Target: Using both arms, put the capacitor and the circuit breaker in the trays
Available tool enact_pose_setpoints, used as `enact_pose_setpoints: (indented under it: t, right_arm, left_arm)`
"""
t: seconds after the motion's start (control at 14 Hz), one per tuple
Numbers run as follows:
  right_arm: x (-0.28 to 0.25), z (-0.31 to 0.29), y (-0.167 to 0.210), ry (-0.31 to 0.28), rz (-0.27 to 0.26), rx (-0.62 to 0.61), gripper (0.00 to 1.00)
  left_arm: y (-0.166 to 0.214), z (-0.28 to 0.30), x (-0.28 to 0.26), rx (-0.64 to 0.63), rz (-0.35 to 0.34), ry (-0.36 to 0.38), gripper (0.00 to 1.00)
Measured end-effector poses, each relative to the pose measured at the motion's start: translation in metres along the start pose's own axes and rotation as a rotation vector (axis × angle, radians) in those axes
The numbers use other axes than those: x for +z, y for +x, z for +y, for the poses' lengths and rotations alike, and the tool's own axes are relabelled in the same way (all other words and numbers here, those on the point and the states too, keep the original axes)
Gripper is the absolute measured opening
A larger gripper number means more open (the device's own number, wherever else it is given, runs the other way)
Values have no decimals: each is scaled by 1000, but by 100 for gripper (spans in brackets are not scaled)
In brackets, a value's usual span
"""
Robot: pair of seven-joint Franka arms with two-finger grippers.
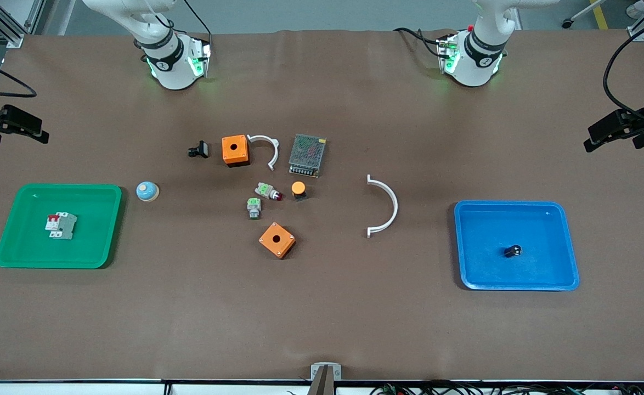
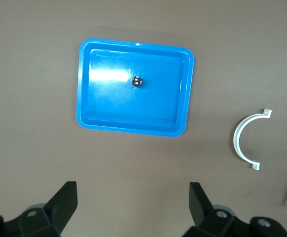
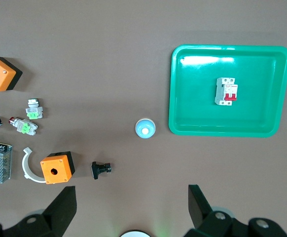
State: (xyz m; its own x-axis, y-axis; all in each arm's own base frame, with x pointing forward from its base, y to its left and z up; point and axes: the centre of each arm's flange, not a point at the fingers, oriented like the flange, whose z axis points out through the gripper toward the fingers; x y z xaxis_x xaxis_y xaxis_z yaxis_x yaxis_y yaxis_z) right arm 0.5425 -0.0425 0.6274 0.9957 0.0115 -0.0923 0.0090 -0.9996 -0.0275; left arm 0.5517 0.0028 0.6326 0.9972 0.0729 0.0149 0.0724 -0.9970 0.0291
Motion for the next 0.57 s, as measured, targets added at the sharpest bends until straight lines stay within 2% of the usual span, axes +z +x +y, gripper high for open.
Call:
enact_pose_setpoints:
  t: [0.57]
  right_arm:
    - [-2, 1, 3, -7, 26, 1, 100]
  left_arm:
    - [1, -1, 1, -2, -3, 0, 100]
